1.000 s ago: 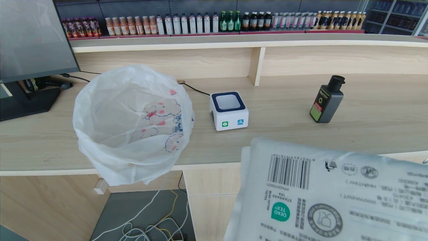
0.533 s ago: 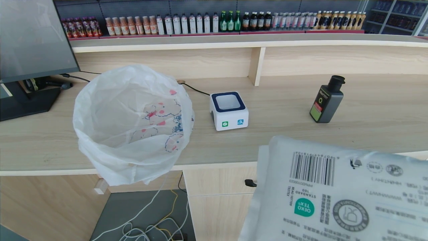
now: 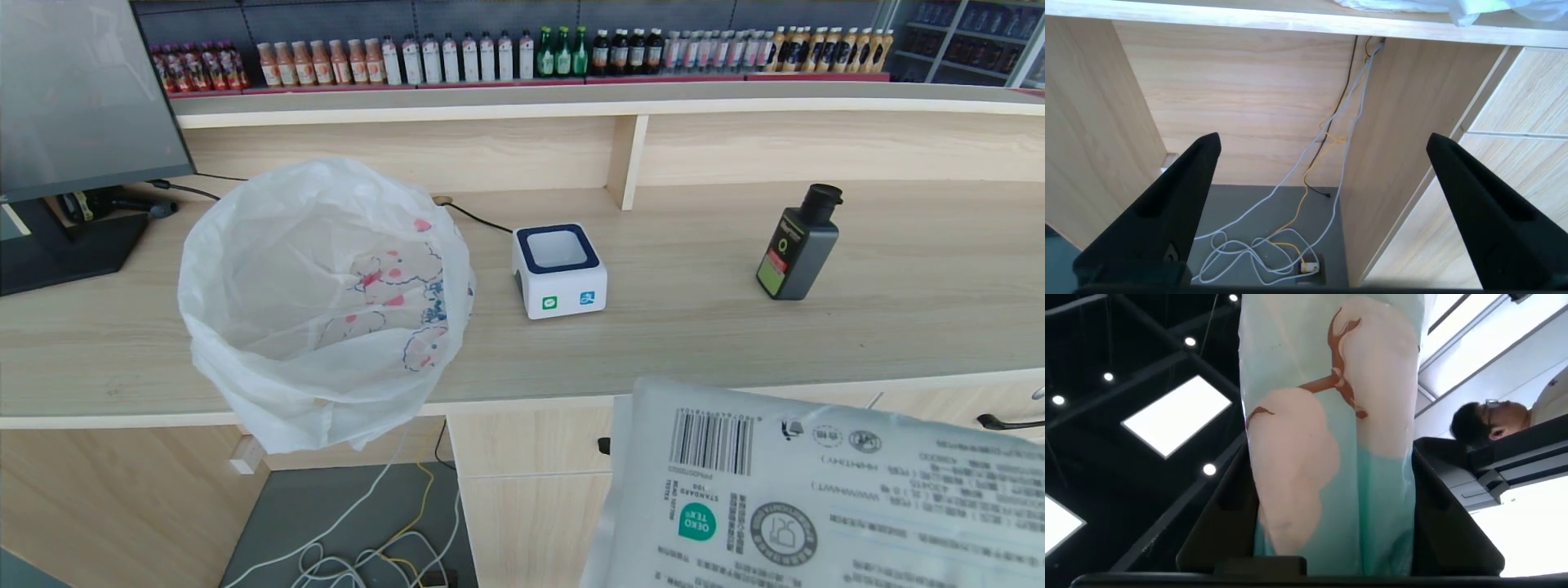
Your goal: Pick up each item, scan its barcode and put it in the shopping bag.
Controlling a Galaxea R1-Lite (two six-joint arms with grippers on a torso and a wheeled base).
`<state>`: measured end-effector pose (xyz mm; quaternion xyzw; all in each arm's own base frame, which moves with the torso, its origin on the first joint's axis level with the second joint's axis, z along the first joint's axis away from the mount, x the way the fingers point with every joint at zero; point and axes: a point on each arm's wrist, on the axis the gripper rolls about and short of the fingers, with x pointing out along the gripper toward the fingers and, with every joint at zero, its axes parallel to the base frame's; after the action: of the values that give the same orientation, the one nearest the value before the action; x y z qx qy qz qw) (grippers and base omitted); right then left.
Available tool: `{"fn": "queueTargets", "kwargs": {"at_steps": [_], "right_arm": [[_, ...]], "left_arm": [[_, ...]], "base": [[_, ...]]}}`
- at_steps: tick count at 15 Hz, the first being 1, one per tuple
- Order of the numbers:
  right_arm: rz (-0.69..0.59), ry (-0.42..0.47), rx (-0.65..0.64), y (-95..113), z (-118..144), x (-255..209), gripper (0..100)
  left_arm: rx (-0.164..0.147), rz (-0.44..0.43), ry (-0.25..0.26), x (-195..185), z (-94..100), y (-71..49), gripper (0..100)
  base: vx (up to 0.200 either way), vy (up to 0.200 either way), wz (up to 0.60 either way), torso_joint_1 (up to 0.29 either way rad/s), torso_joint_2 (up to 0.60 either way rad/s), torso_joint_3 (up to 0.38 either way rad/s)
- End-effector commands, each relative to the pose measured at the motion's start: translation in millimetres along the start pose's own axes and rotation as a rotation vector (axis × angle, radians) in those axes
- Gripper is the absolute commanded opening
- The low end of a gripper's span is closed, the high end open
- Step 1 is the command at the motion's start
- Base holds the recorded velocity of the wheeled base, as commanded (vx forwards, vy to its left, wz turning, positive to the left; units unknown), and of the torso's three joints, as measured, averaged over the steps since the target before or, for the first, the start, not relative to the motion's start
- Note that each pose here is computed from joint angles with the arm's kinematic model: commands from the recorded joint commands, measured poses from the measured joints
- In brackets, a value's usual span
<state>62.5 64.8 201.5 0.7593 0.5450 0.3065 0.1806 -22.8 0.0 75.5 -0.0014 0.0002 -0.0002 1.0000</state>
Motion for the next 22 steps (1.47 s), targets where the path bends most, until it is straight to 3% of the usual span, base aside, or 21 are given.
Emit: {"fn": "queueTargets", "kwargs": {"at_steps": [1, 22], "right_arm": [[-0.006, -0.012, 0.009, -1.2, 3.1, 0.3, 0], [-0.016, -0.046, 0.032, -5.2, 10.8, -0.8, 0]], "left_arm": [[0.0, -0.001, 0.0, 0.0, 0.0, 0.0, 100], [0.0, 0.0, 0.0, 0.0, 0.0, 0.0, 100]], "base": [[0.0, 0.0, 0.0, 0.0, 0.0, 0.0], [0.0, 0.0, 0.0, 0.0, 0.0, 0.0]]}}
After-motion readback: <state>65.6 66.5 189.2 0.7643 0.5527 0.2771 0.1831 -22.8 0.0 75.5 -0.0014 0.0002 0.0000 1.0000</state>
